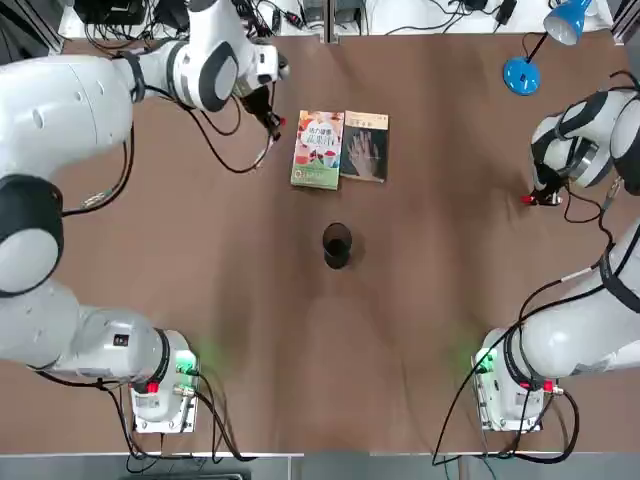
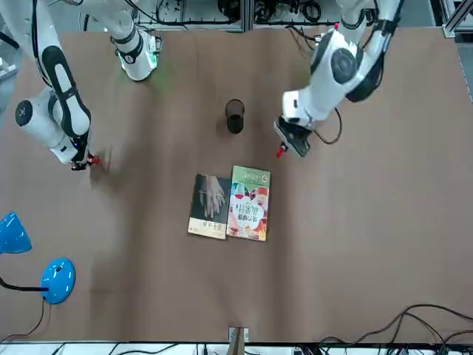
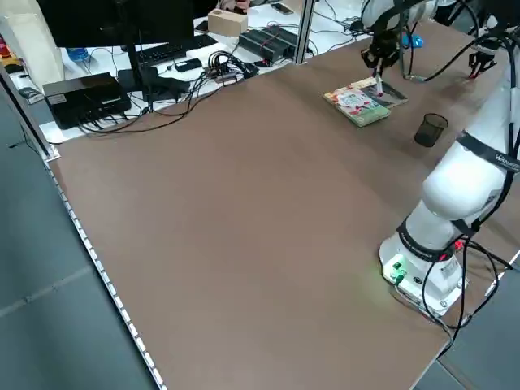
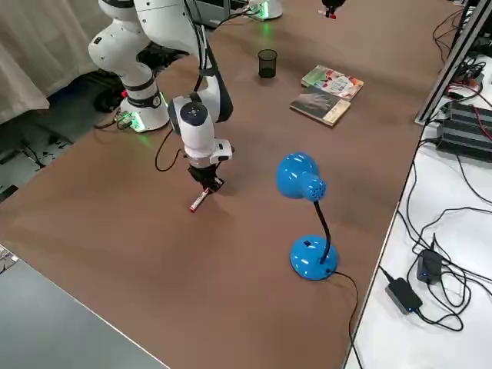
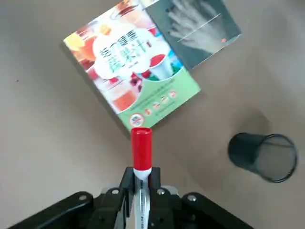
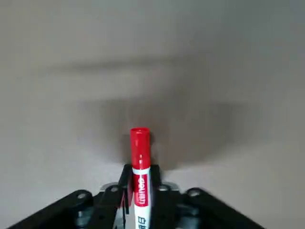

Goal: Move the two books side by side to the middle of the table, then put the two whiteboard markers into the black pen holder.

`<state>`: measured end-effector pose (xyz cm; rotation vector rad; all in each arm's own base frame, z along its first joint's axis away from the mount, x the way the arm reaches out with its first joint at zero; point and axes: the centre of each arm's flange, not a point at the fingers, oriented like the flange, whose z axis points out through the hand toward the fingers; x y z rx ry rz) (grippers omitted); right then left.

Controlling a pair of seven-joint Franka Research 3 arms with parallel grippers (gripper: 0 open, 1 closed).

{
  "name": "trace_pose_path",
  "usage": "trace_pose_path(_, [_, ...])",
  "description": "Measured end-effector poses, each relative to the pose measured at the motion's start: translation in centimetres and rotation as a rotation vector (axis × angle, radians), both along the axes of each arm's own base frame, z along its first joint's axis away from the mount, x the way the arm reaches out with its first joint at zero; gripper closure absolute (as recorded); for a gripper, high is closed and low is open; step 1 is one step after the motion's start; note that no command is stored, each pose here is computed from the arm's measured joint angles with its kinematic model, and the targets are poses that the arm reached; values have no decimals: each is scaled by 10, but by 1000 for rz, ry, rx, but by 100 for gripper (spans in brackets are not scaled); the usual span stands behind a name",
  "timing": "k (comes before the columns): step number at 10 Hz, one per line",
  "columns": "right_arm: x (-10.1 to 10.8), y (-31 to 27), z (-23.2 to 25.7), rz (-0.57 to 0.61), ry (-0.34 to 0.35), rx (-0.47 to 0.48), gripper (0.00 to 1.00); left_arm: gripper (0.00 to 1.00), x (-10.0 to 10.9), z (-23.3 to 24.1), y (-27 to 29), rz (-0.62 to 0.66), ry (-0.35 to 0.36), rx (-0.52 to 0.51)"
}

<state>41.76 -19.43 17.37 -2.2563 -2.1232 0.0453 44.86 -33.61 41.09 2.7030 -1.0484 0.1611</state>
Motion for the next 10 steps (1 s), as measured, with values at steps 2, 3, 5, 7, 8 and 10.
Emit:
trace_pose_path(2, [-1,0,0,-23,-8,6,83,83,-34,23,-44,36,-35,-50])
trace_pose_path(3, [0,0,0,-33,-15,10,83,83,-49,30,-66,60,-64,-90])
trace_pose_path(5, [3,6,0,-41,-28,18,83,83,-73,40,-98,107,-116,-177])
trace_pose_path(7, [12,31,4,-14,-33,70,83,83,-87,39,-115,135,-133,-233])
trace_pose_path(8, [19,54,10,11,-34,120,83,83,-93,37,-122,134,-128,-245])
trace_pose_path(10, [29,98,33,37,-31,224,83,83,-111,26,-137,121,-128,-277])
